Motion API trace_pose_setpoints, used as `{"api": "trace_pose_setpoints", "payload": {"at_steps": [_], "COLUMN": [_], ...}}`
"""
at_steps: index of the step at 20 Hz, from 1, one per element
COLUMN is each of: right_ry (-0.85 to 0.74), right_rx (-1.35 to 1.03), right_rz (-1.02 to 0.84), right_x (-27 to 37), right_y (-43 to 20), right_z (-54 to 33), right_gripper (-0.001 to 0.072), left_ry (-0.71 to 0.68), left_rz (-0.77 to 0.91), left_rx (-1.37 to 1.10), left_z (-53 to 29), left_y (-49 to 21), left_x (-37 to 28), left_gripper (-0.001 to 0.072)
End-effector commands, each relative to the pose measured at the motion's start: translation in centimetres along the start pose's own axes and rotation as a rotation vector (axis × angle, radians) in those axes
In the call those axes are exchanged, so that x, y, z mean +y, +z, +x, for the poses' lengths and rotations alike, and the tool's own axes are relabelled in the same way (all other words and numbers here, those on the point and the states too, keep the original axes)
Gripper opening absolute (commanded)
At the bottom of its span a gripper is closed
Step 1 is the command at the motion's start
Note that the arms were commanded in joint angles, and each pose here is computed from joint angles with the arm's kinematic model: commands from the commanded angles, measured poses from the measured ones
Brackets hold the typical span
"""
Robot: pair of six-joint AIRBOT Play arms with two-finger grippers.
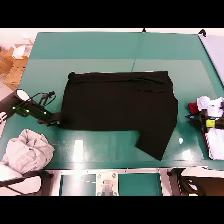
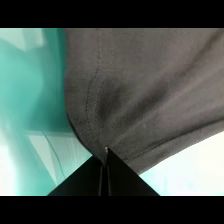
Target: Fold the shirts.
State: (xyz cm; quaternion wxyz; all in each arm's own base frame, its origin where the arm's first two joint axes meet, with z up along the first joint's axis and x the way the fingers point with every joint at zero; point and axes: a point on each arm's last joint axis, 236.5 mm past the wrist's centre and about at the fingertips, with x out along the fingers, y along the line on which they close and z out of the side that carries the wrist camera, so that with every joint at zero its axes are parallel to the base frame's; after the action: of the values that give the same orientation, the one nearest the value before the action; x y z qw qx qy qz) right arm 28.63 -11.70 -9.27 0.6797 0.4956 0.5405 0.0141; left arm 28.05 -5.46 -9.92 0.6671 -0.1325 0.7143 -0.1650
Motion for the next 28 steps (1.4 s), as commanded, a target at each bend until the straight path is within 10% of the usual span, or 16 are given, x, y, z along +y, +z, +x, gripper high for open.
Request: {"api": "trace_pose_setpoints", "payload": {"at_steps": [1,11,15,17,23,28], "right_ry": [0.003,-0.011,0.032,0.140,0.486,0.702], "right_rx": [0.138,0.254,0.260,0.215,-0.178,-0.797], "right_rz": [0.004,-0.046,-0.061,-0.066,-0.476,-1.001], "right_x": [-0.3,0.5,1.5,4.5,26.3,47.6], "right_y": [-3.3,-5.7,-5.8,-4.8,1.1,-8.0], "right_z": [3.5,4.9,4.8,4.4,-7.7,-31.0], "right_gripper": [0.0367,0.0364,0.0057,0.0017,0.0016,0.0016], "left_ry": [0.023,0.024,0.015,-0.014,-0.017,0.096], "left_rz": [-0.010,-0.009,-0.012,-0.002,0.281,0.623], "left_rx": [-0.038,-0.040,-0.044,-0.064,-0.546,-1.309], "left_z": [-0.2,-0.2,-0.2,-1.5,-22.1,-49.2], "left_y": [0.8,0.9,1.0,1.8,8.7,0.8], "left_x": [0.5,0.5,0.3,-0.9,-11.1,-25.3], "left_gripper": [0.0022,0.0022,0.0021,0.0020,0.0021,0.0022]}}
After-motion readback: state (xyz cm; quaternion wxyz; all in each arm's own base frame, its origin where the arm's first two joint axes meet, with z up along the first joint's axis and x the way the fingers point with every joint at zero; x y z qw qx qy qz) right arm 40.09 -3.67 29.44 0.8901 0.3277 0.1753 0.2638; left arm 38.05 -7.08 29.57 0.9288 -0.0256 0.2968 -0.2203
